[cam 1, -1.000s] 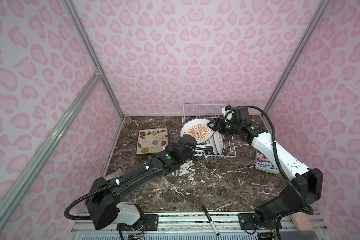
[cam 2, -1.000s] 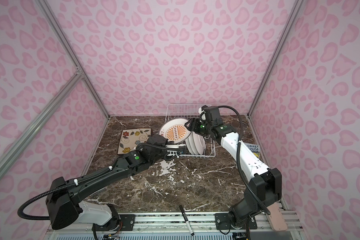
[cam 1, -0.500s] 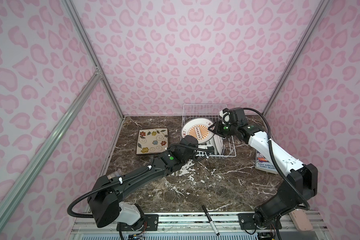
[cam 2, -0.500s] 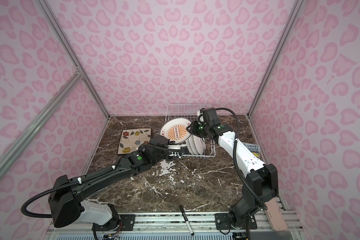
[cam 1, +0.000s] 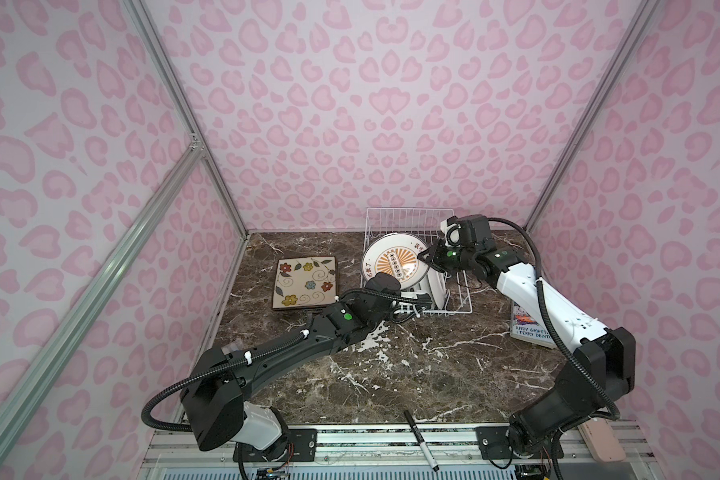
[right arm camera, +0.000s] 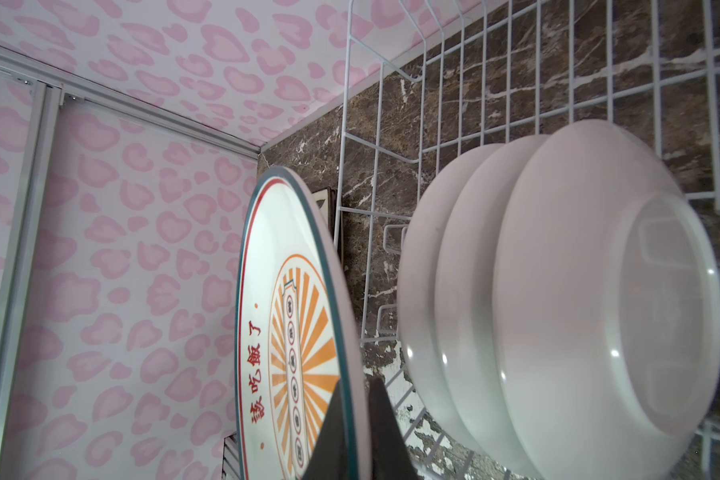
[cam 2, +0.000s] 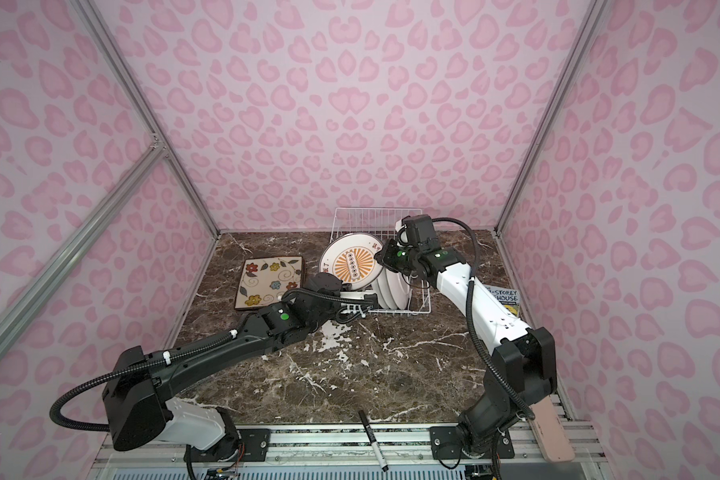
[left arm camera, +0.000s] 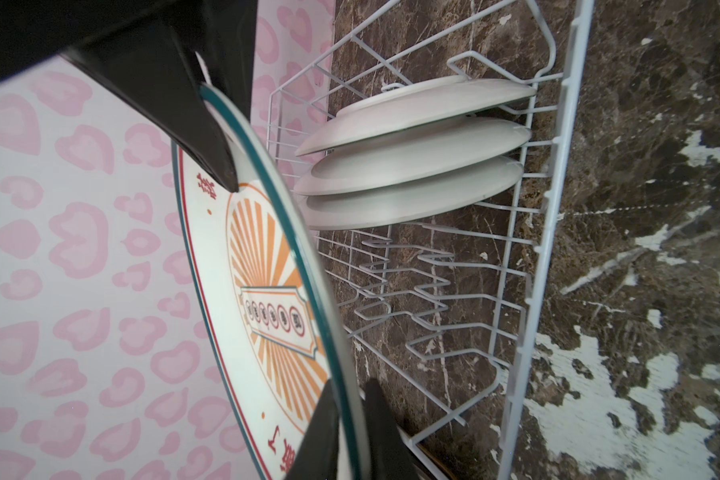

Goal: Unload the plates from the dish rack

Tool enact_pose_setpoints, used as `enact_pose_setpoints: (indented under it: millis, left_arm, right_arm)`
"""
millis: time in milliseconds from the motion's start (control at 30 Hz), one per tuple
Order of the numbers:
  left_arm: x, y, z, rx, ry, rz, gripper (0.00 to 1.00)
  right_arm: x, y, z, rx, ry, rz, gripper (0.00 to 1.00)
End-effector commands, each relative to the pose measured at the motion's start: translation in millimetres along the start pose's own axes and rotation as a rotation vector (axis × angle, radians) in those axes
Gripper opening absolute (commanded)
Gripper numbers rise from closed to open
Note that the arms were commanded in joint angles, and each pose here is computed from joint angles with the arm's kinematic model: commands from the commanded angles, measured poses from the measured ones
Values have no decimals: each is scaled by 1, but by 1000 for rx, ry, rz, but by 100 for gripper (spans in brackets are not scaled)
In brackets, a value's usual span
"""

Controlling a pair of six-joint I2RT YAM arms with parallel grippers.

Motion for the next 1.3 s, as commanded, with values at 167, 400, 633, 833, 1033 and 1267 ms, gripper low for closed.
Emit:
enact_pose_setpoints:
  millis: [167,400,633,833,1033,1267]
  left_arm:
    - [-11,4,26,-117,131,-41,44]
    - [-10,7,26,-123,163,-60,64]
    - [-12,11,21,-76,204,-97,76]
    - [-9,15,20,-93,203,-117,82]
    - [-13,33,37,-131,354,-218,97]
    - [-11,58,68,-111,601,-380,97]
  right_arm:
    - [2,3,1,-21,32,-6,0]
    - [-4,14,1,-27,19,-96,0]
    - [-15,33,0,-49,-15,-211,0]
    - [-23,47,-10,-39,-26,-262,0]
    - [-22,54,-18,-22,-27,-292,0]
    - [-15,55,-23,-14,-27,-291,0]
Point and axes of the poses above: each gripper's point midway between its finger pads, its own y axis back along the fingers, its own z axis along the line the jaws close on, x = y × z, the point moved 8 cm from there along y, back along the fingers, and after that the axes turned 2 degrees about y, right-handed, at the moved point
